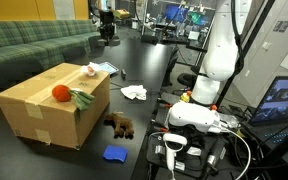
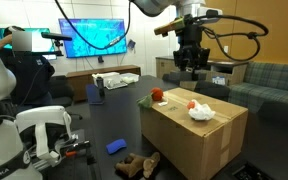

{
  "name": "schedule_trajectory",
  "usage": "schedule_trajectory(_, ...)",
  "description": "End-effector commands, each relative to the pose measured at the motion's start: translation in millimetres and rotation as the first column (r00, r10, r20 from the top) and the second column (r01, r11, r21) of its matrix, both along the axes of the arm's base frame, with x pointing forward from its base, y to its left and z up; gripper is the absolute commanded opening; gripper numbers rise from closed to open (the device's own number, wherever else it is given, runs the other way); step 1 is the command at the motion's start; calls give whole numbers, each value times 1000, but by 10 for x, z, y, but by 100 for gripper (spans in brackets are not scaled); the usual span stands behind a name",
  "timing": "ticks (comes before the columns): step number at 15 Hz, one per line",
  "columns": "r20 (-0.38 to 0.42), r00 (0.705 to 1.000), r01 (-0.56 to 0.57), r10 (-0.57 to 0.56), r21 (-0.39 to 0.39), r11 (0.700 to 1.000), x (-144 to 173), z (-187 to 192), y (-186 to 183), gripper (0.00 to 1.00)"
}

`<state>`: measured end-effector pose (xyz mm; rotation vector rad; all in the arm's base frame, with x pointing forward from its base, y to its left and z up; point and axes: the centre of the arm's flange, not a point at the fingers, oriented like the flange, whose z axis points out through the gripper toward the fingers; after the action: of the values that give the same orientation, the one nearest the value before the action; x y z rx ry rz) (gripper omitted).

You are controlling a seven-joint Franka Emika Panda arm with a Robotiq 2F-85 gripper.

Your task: Swap the things on the box with the things on the table

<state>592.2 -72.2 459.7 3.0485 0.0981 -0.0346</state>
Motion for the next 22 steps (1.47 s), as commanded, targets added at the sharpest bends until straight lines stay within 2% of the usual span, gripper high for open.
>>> schedule_trajectory(1, -40, 999, 16, -15, 32, 999, -873, -175, -280, 31)
schedule_trajectory(6, -140, 989, 54, -44, 68, 996, -1575, -657, -552, 31)
schedule_trajectory(9, -183, 982, 56, -39, 89, 994, -1840, -1024, -549, 31)
schedule_trajectory(11, -184, 982, 46, -31, 79, 996, -1920, -1333, -469, 31)
schedule_trajectory(16, -128, 992, -3, 9, 41, 999, -2046, -2176, -249, 31)
schedule_trajectory(18, -83, 996, 28, -27, 15, 999, -2060, -2510, -211, 31)
schedule_trajectory(19, -45, 998, 47, -48, -31, 998, -2051, -2683, -207, 31)
schedule_trajectory(22, 13, 995, 104, -103, -90, 991, -2000, -3025, -157, 31)
